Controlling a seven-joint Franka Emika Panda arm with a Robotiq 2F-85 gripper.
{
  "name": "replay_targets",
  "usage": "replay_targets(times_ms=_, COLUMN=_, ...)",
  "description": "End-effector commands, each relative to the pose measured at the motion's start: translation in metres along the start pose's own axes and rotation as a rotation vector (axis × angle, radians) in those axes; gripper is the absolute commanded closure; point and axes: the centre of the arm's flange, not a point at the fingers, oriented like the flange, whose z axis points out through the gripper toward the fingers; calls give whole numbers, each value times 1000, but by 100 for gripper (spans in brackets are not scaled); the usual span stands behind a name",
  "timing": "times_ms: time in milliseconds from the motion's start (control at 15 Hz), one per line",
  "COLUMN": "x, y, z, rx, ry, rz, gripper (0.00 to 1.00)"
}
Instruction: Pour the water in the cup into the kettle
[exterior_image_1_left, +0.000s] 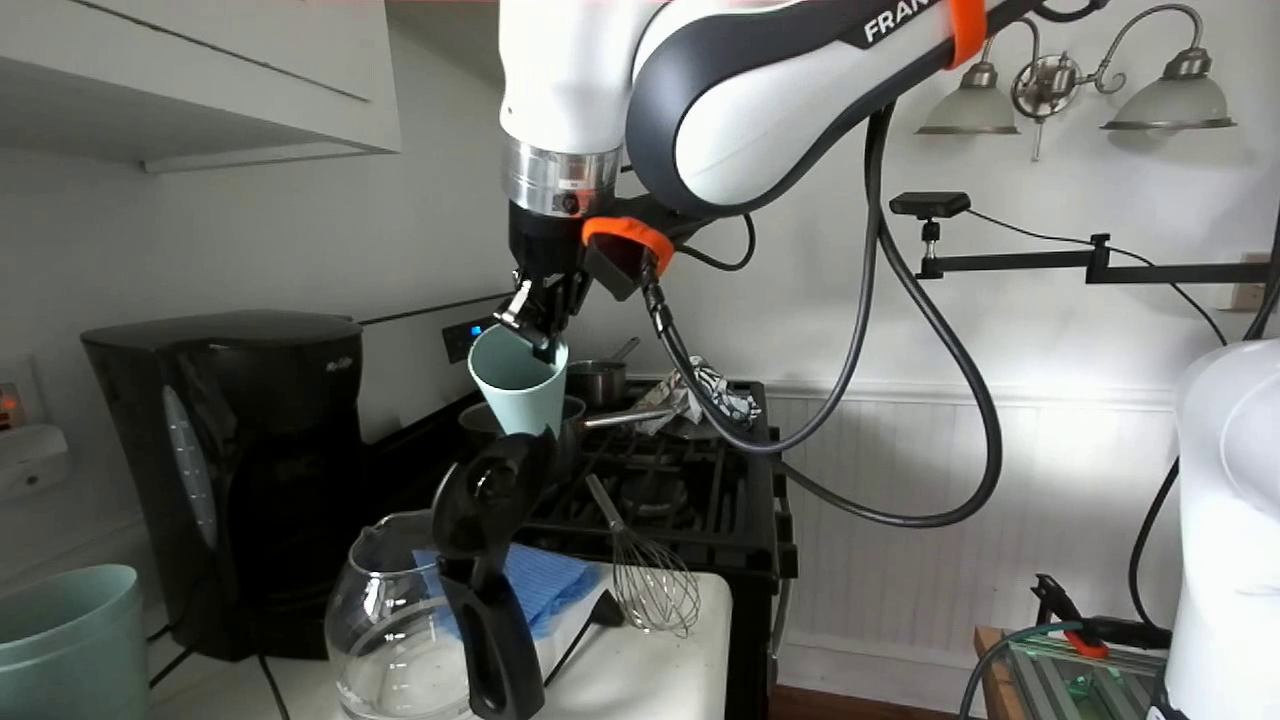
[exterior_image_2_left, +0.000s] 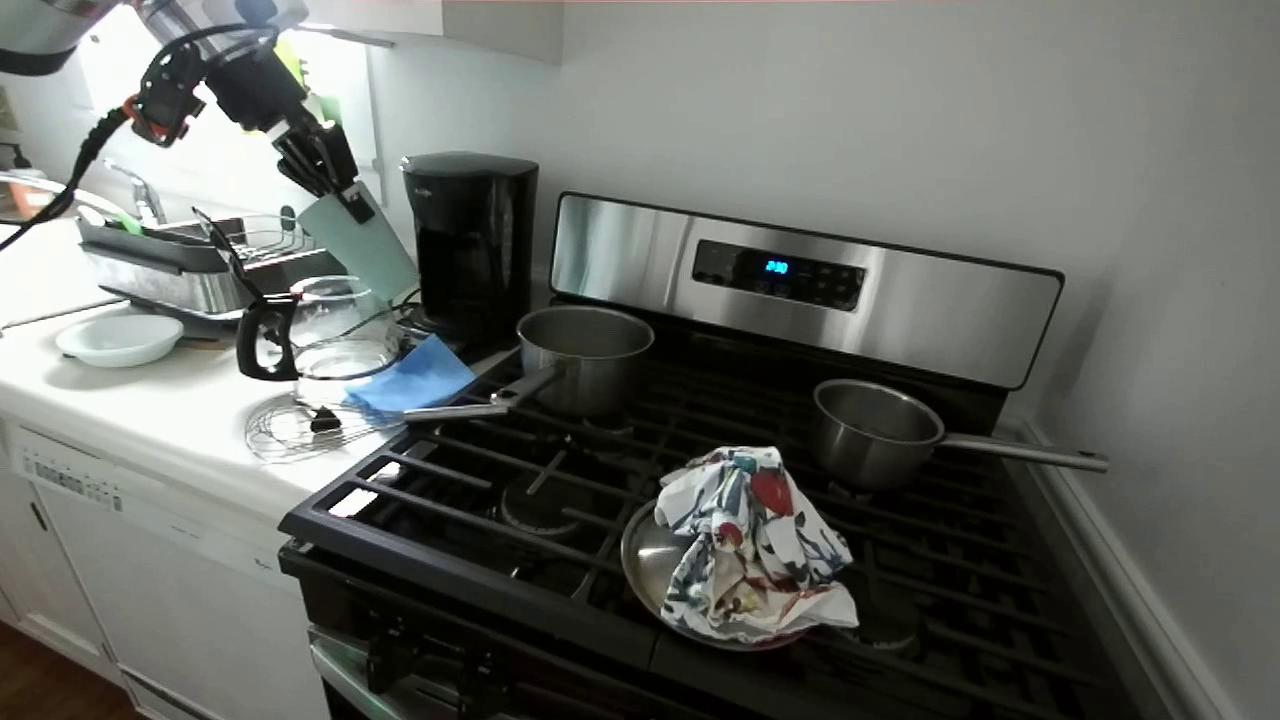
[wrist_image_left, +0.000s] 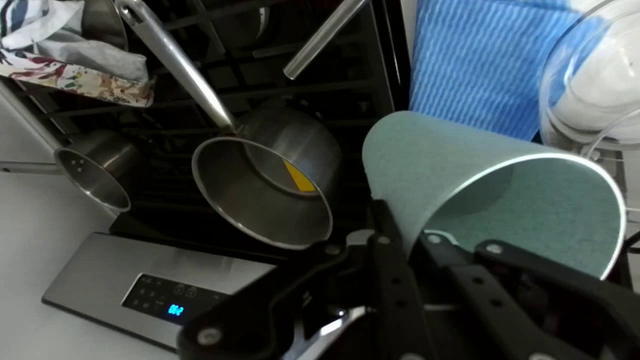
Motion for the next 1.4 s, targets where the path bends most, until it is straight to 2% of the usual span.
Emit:
replay_targets(times_ms=0, x=17, y=-21, z=-2, rx=-73, ry=55, rz=-13, gripper=99)
replay_targets(times_ms=267, x=19, y=-37, z=-4, rx=-105, ry=89, rz=-59, gripper=99)
replay_targets(times_ms=333, x=8, y=-29, z=-1, rx=-67, ry=68, rz=-51, gripper=96)
replay_targets(times_ms=867, x=10, y=-35, z=-1, rx=-78, ry=69, rz=-68, gripper=96)
replay_targets(times_ms=933, x=10, y=-35, z=-1, rx=-78, ry=69, rz=-68, gripper=99)
replay_targets(times_ms=1333, x=19, y=-68, z=-6, rx=-130, ry=63, rz=-121, gripper=99)
